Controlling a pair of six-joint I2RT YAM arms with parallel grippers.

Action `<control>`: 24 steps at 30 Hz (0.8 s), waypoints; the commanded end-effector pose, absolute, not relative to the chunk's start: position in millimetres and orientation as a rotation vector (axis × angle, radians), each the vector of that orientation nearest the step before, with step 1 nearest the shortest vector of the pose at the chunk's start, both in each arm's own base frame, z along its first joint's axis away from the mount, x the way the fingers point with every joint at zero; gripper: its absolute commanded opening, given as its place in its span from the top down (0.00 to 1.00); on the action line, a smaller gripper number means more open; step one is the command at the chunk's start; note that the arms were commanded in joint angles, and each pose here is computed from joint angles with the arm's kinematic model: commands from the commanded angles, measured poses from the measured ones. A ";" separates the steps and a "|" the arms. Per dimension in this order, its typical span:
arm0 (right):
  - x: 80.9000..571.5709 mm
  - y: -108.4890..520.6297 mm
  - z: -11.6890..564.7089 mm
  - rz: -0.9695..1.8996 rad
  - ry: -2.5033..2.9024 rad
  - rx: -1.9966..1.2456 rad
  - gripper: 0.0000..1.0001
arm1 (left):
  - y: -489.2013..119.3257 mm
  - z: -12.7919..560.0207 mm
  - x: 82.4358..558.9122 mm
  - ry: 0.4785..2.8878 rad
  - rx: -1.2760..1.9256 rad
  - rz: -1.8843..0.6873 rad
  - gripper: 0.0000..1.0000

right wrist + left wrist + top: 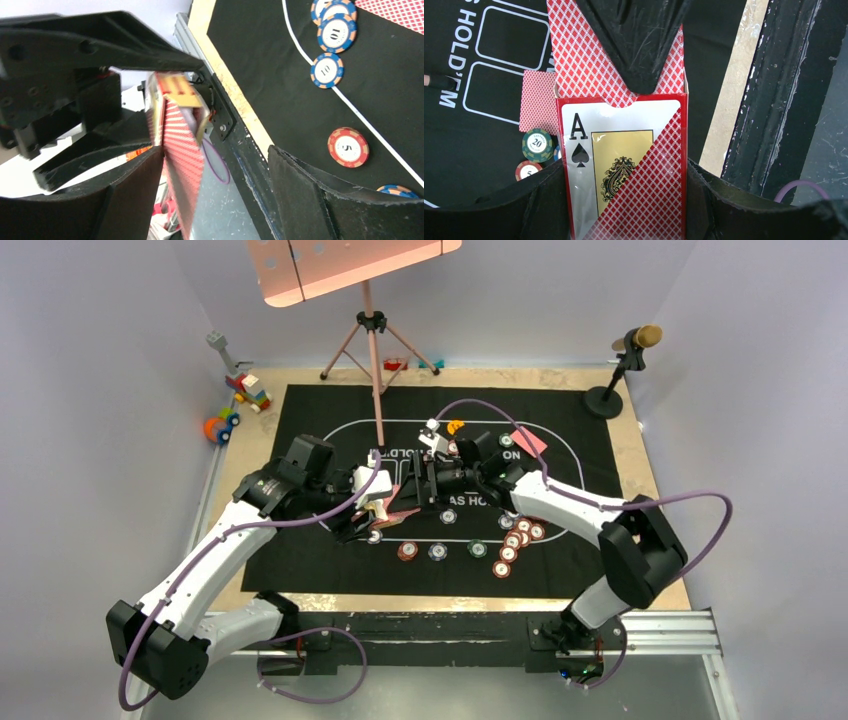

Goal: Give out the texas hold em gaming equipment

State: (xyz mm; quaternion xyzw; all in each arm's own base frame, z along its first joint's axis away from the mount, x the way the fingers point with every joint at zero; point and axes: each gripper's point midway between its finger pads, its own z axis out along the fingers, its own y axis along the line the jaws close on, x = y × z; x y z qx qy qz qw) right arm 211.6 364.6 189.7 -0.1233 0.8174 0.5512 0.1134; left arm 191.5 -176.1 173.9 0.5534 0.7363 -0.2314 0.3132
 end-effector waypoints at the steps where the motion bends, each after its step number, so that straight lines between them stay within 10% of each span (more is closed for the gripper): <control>1: 221.3 372.1 203.6 1.655 2.323 -0.364 0.22 | -186.1 199.8 199.2 1.845 1.438 -0.624 0.91; 11: 217.7 358.6 201.5 1.634 2.336 -0.330 0.61 | -186.0 200.1 199.2 1.844 1.437 -0.622 0.91; 24: 229.9 324.8 210.1 1.565 2.311 -0.273 0.73 | -186.4 201.2 198.6 1.842 1.435 -0.626 0.91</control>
